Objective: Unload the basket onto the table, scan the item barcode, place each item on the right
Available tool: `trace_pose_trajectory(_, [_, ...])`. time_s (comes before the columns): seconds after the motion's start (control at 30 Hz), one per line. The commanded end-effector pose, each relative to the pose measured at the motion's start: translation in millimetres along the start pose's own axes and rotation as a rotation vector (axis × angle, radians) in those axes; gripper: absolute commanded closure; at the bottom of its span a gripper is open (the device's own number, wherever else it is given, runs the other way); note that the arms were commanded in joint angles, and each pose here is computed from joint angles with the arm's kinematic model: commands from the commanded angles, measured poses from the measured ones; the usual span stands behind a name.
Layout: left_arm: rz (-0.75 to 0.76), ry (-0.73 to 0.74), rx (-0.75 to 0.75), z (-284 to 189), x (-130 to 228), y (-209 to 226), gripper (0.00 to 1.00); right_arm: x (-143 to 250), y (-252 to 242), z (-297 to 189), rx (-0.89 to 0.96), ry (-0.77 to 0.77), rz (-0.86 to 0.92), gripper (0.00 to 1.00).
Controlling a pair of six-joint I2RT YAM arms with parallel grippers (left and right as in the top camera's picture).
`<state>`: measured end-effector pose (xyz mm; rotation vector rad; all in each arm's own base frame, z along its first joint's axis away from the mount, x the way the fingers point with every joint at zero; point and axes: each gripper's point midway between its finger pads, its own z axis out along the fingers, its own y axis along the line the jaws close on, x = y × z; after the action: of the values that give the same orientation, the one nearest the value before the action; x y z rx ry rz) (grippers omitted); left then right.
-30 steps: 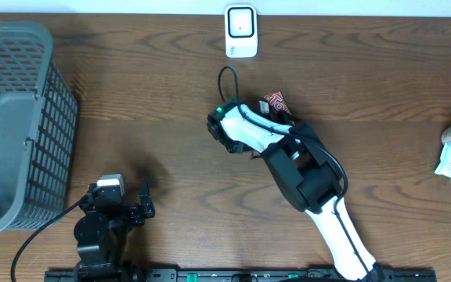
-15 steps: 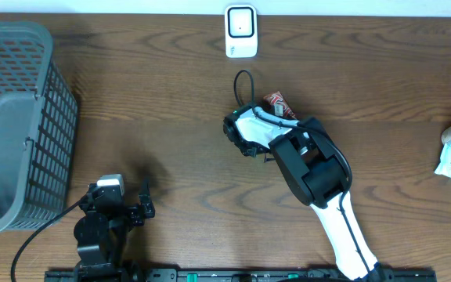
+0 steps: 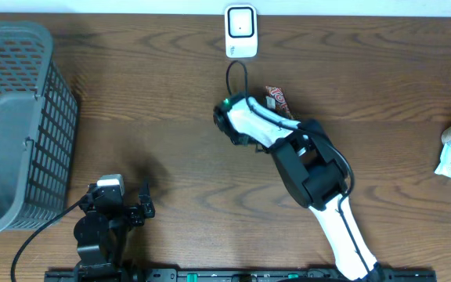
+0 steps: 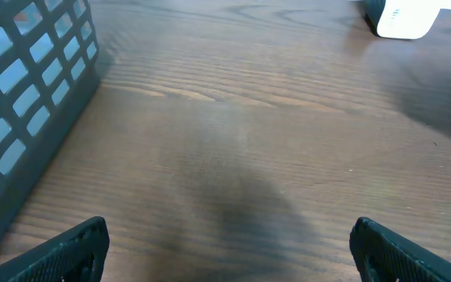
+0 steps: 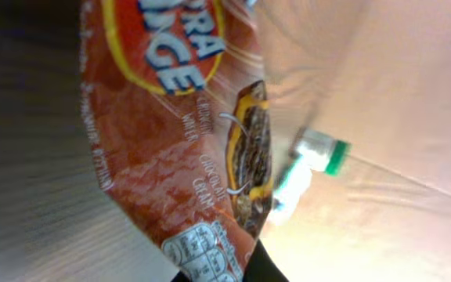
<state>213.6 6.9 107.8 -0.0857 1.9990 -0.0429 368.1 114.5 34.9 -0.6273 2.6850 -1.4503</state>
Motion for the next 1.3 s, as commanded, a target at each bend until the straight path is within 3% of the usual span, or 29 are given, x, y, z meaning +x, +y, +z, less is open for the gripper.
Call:
trace_pose_trajectory(0.0, [-0.001,0.013,0.018,3,6,-3,0.02,6,16,-37,-0.389,0.006,-0.107,0.99])
trace_pose_trajectory(0.13, [-0.001,0.013,0.018,3,6,-3,0.02,28,30,-87,-0.840,-0.014,-0.227,0.99])
trace_pose_trajectory(0.4, [-0.001,0.013,0.018,3,6,-3,0.02,46,-5,-138,-1.324,-0.118,-0.227,0.99])
trace_pose_trajectory(0.63, [-0.001,0.013,0.018,3,6,-3,0.02,46,-30,-136,-1.704,-0.183,-0.164,0.99])
trace_pose_trajectory(0.73, [-0.001,0.013,0.018,3,6,-3,0.02,49,-34,-114,-1.693,-0.133,-0.114,0.99])
trace_pose_trajectory(0.8, [-0.001,0.013,0.018,3,6,-3,0.02,51,-34,-105,-1.660,-0.093,-0.097,0.89])
trace_pose_trajectory(0.87, [-0.001,0.013,0.018,3,6,-3,0.02,54,-31,-103,-1.627,-0.056,-0.092,0.68])
trace_pose_trajectory(0.9, [-0.001,0.013,0.018,3,6,-3,0.02,55,-29,-103,-1.604,-0.044,-0.101,0.52])
trace_pose_trajectory(0.93, [-0.001,0.013,0.018,3,6,-3,0.02,57,-26,-102,-1.573,-0.031,-0.114,0.09])
trace_pose_trajectory(0.97, [-0.001,0.013,0.018,3,6,-3,0.02,59,-22,-100,-1.526,-0.007,-0.124,0.01])
trace_pose_trajectory(1.1, [-0.001,0.013,0.018,3,6,-3,0.02,66,-9,-92,-1.306,0.082,-0.128,0.01])
trace_pose_trajectory(1.27, [-0.001,0.013,0.018,3,6,-3,0.02,62,-11,-72,-0.854,0.114,-0.029,0.01])
